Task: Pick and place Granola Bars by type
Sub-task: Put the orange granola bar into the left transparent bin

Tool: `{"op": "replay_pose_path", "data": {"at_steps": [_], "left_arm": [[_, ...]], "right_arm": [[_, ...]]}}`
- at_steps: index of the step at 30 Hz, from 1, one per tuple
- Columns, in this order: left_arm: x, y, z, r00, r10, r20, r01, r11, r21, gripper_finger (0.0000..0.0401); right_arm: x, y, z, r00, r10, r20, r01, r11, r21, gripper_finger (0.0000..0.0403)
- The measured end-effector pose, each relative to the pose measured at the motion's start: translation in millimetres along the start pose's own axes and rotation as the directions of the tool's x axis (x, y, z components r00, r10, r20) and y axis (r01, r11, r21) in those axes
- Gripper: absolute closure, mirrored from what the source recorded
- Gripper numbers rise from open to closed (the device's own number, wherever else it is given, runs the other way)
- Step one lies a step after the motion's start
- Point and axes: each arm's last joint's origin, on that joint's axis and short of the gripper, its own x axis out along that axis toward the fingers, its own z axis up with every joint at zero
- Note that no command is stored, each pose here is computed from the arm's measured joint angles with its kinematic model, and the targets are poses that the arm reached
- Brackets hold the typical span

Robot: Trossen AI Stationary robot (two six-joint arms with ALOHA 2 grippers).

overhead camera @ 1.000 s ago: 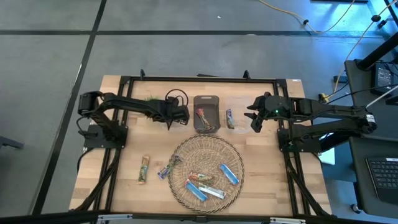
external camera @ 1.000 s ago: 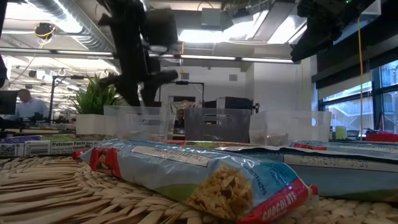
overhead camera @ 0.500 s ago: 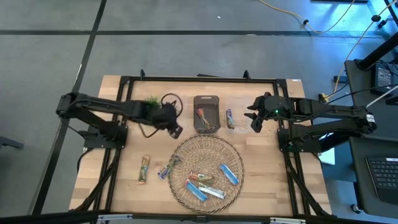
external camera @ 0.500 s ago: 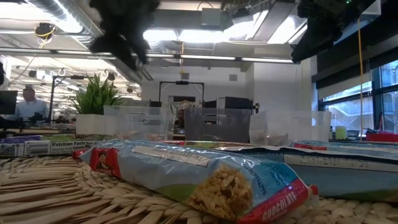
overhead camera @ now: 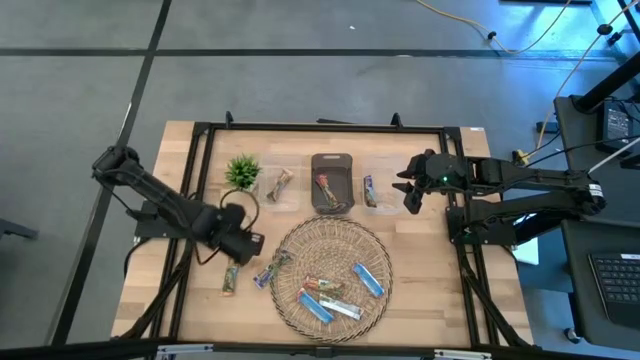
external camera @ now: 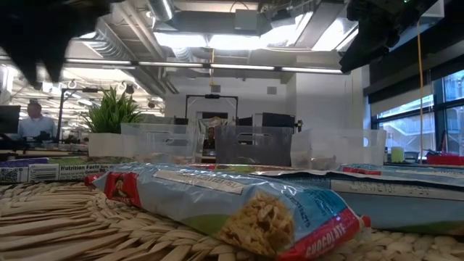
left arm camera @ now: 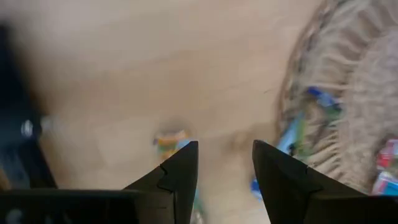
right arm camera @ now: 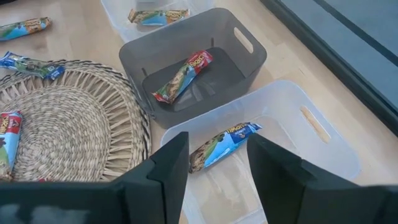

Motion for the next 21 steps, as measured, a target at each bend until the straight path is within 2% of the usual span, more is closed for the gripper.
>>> {"op": "replay_pose_path", "data": {"at_steps": [7,11,17,21], "left_arm": [[23,31,-35,0.993,0.098,-0.067,-0.106,0.985,-0.135,0.0253],[38,39,-46,0.993,0.072,-0.098,-0.084,0.989,-0.123,0.0231],[62,48,-48,0.993,0.045,-0.107,-0.059,0.989,-0.134,0.0171],[70,50,-48,0.993,0.028,-0.117,-0.045,0.987,-0.151,0.0154]], "right_arm": [[0,0,0,1.0,0.001,0.004,-0.001,1.0,0.001,0.0237],[0,0,0,1.0,0.001,0.004,-0.001,1.0,0.001,0.0237],[0,0,0,1.0,0.0,0.005,0.0,1.0,0.001,0.0237],[0,0,0,1.0,0.0,0.005,0.0,1.0,0.002,0.0237]]}}
